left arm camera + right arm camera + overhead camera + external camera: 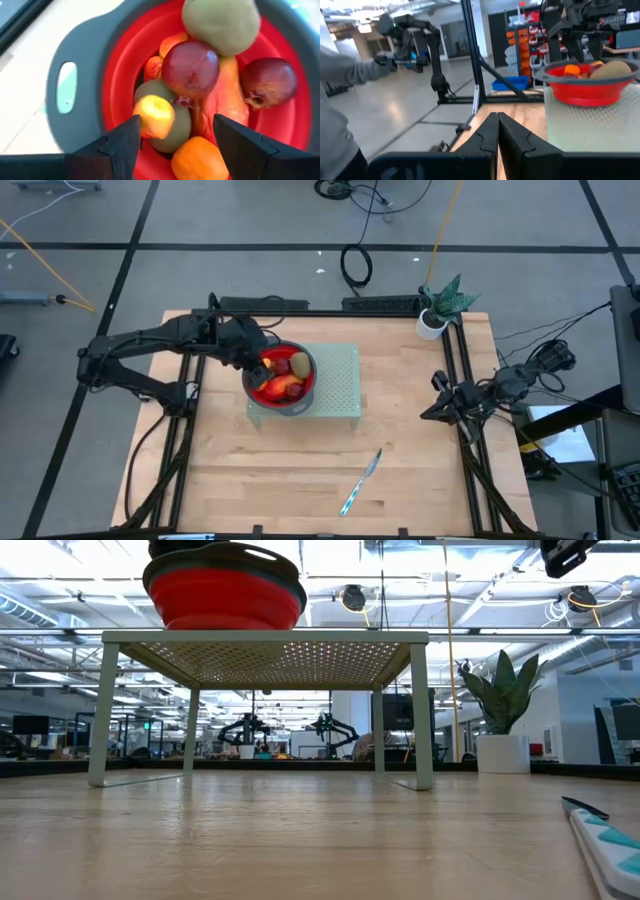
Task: Pick & Place Fruit
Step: Put the orange pear into the red strainer bowl on the shelf, then put the blue patterned bread knife on the shelf
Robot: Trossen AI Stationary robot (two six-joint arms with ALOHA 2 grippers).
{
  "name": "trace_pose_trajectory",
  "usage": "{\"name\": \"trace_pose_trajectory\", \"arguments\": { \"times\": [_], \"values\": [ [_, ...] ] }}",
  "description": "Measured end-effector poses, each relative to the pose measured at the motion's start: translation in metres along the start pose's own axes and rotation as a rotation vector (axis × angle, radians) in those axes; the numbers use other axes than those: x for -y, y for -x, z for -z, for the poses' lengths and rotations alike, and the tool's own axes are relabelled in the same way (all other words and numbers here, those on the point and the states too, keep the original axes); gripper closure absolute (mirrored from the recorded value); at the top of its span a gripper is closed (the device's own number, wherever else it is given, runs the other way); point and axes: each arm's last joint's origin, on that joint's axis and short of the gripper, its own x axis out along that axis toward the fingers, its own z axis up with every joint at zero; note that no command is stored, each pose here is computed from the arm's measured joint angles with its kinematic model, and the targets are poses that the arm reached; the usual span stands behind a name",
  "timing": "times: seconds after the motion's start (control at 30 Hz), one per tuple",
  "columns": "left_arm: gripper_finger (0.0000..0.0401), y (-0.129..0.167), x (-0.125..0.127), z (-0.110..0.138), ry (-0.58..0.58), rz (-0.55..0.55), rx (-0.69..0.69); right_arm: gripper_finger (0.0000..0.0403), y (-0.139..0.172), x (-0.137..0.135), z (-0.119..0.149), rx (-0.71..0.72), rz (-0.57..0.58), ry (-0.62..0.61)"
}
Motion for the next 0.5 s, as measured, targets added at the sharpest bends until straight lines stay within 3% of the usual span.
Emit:
{"name": "trace_pose_trajectory", "arguments": {
  "times": [0.33, 0.5],
  "values": [
    [0.0151, 0.025, 0.001, 0.010, -0.103, 0.047, 0.071, 0.0403, -0.030, -0.006, -0.001, 0.033, -0.008, 0.012],
    [0.0150, 0.052, -0.002, 0.014, -0.157, 0.099, 0.228, 0.0403, -0.051, -0.009, 0.005, 0.013, 0.006, 0.015]
  ]
}}
